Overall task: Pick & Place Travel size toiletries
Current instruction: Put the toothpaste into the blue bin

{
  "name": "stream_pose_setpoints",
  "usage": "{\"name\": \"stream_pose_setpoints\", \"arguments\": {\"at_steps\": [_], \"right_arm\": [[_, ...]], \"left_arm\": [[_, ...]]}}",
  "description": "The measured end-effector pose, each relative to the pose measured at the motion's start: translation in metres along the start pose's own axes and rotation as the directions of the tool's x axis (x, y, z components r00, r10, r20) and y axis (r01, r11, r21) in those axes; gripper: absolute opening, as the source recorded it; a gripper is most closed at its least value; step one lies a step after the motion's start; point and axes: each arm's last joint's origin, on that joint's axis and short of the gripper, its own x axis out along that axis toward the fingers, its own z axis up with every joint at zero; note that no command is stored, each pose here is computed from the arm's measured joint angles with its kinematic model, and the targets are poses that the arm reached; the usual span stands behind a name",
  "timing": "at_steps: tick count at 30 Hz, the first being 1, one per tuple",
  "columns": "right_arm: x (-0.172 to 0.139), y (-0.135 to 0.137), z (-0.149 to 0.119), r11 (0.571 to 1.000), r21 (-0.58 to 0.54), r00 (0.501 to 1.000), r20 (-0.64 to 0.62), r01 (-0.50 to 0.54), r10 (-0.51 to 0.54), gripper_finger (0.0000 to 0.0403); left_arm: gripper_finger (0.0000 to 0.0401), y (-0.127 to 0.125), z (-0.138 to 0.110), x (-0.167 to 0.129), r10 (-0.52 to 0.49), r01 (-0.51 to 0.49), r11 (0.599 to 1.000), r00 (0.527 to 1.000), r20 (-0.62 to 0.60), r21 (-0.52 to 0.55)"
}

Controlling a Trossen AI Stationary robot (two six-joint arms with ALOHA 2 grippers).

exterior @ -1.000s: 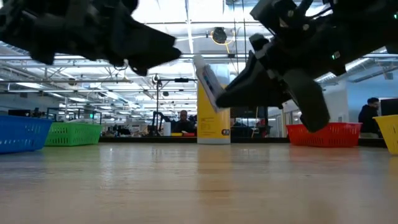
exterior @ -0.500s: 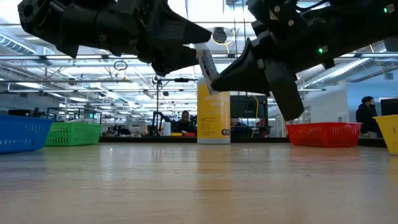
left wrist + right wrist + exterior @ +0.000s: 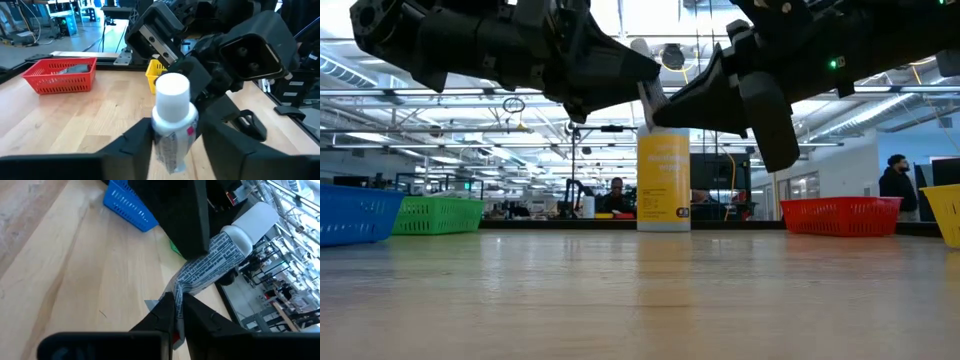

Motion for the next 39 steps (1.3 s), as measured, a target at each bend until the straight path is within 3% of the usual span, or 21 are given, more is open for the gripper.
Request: {"name": "stream_pose_setpoints", "arguments": {"at_steps": [7,11,17,20,24,30,39], "right_arm": [[0.0,0.0,0.0,0.998,0.065,1.0,-0.002,-0.002,0.002,0.0031],[-0.002,-0.002,0.0,0.986,0.169,1.0,-0.02,-0.012,0.016,0.007],[-0.009,-0.023,0.003,0.92,0.372,0.986,-0.062,-0.119,0.152,0.0166],[-0.005,-0.029,0.006,0.862,0.469,0.976,-0.003,-0.191,0.218,0.0203],[0.008,-0.024,0.007,0.815,0.497,0.954,0.122,-0.298,0.274,0.0226],[0.015,-0.021,0.005,0.84,0.487,0.971,0.14,-0.24,0.196,0.0189],[0.015,-0.021,0.003,0.834,0.508,0.977,0.117,-0.214,0.179,0.006]], "left_arm": [[0.0067,0.0,0.0,0.0,0.004,-0.004,1.0,1.0,-0.001,0.026],[0.0029,-0.002,-0.001,0.0,-0.003,0.003,0.998,1.0,-0.003,0.057],[0.0022,-0.009,-0.001,-0.002,0.021,-0.021,0.993,1.0,0.0,0.114],[0.0029,-0.012,0.0,-0.003,0.032,-0.032,0.989,0.999,0.008,0.143],[0.0029,-0.015,0.002,-0.004,0.02,-0.026,0.987,0.999,0.036,0.16],[0.0019,-0.02,0.002,-0.005,0.009,-0.015,0.981,0.999,0.035,0.192],[0.0029,-0.028,0.002,-0.008,0.021,-0.032,0.966,0.999,0.047,0.256]]}}
